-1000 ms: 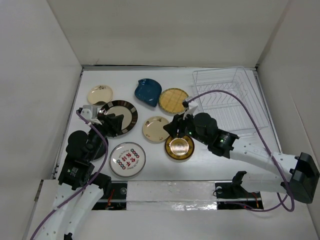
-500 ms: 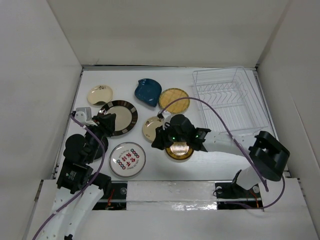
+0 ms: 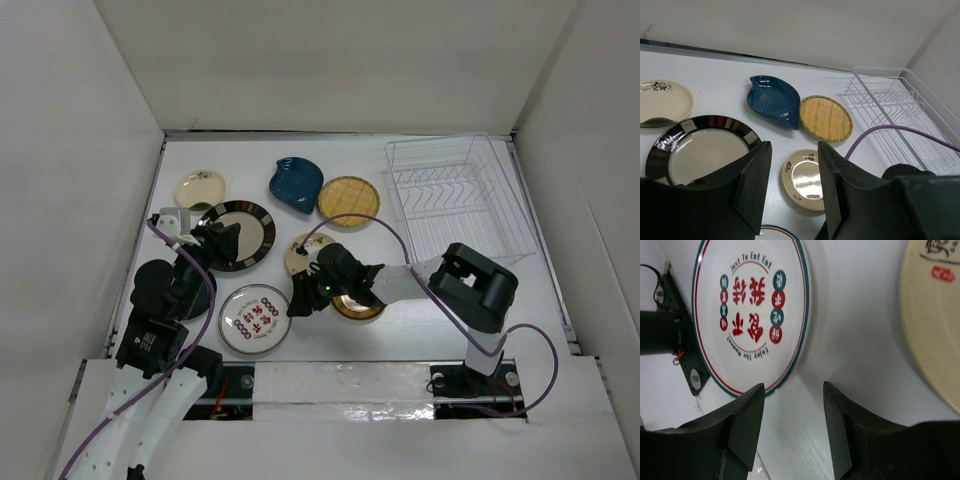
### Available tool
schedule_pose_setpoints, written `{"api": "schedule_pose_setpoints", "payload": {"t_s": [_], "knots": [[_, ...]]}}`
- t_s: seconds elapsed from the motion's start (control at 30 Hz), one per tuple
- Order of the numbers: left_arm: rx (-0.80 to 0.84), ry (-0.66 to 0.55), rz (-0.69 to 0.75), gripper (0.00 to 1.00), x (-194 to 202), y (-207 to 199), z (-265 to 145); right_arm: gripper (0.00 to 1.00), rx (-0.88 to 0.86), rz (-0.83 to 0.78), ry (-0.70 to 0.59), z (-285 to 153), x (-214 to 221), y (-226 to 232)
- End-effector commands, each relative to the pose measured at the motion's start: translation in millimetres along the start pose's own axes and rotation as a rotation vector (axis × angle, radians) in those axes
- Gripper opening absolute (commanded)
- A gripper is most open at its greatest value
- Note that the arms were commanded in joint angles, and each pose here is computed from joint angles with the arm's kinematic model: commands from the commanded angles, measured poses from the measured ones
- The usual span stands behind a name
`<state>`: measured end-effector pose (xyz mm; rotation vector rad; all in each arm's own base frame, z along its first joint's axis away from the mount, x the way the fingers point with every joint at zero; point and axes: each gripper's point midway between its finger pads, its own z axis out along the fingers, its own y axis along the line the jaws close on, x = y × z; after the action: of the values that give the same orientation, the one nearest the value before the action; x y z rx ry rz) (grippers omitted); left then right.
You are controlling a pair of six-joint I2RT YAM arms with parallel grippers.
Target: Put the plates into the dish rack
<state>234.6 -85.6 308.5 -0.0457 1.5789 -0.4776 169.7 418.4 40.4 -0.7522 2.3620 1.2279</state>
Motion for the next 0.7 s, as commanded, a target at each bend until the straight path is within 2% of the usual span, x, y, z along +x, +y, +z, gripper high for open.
{"api": "schedule_pose_setpoints", "payload": {"t_s": [0.0,0.1,0.27,0.33,0.37,0.4,0.53,0.67], "knots": [[0.012,-0.05,0.022,0.39,-12,-2,3,0.55,-0.11,0.001,-0.075,14,-26,28],[0.014,-0.053,0.027,0.39,-13,-3,3,0.47,-0.106,0.032,-0.08,23,-27,24],[0.025,-0.062,0.029,0.39,-15,-4,1,0.28,-0.098,0.079,-0.089,36,-26,16],[0.023,-0.066,0.029,0.39,-15,-4,0,0.15,-0.087,0.097,-0.088,43,-23,9],[0.023,-0.072,0.03,0.39,-17,-4,-1,0.06,-0.084,0.104,-0.089,43,-23,8],[0.02,-0.073,0.028,0.39,-17,-4,-2,0.02,-0.092,0.098,-0.105,39,-25,12],[0.023,-0.1,0.028,0.39,-23,-4,-7,0.0,-0.062,0.046,-0.132,17,-31,17],[0.025,-0.123,0.023,0.39,-29,-5,-13,0.0,-0.026,-0.056,-0.229,-32,-63,43]]}}
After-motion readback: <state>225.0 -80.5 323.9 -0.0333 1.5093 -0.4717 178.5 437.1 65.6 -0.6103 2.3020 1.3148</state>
